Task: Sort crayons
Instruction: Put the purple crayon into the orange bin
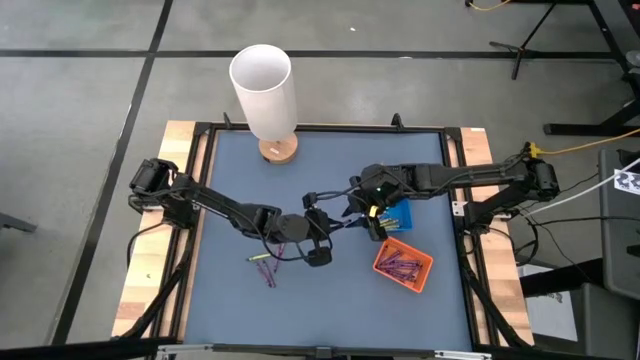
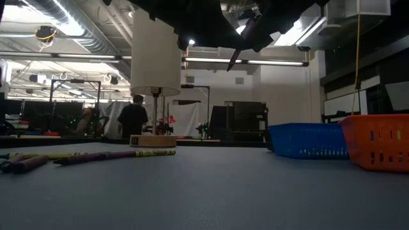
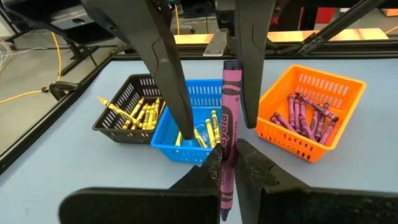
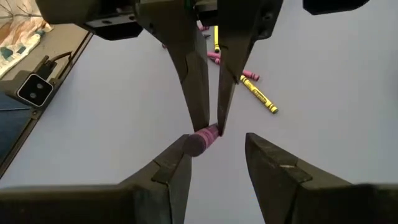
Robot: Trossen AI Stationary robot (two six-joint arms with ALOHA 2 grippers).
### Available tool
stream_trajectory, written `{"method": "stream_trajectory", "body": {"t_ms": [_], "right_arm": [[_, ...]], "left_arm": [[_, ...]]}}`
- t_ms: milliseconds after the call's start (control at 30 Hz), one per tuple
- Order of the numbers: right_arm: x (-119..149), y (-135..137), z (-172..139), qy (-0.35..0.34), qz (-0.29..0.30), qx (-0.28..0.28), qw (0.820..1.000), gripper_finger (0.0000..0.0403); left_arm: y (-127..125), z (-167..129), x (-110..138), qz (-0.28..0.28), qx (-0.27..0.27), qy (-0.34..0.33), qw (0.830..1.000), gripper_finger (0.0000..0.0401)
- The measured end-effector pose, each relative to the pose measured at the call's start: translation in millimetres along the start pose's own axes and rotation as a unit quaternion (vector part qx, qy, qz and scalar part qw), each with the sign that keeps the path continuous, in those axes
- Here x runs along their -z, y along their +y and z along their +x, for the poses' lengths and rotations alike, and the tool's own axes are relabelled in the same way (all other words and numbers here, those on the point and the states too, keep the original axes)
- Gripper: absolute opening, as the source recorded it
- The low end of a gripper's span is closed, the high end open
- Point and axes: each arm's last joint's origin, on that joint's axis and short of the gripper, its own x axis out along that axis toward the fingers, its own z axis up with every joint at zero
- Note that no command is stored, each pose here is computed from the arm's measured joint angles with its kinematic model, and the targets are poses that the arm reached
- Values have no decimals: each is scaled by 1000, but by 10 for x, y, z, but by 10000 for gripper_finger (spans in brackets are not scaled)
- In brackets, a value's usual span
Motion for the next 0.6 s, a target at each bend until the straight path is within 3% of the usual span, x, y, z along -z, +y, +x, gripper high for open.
{"method": "stream_trajectory", "body": {"t_ms": [600], "right_arm": [[-45,11,-1,-26,-2,-26,999,149]], "left_arm": [[21,12,-2,-2,-3,0,1000,8]]}}
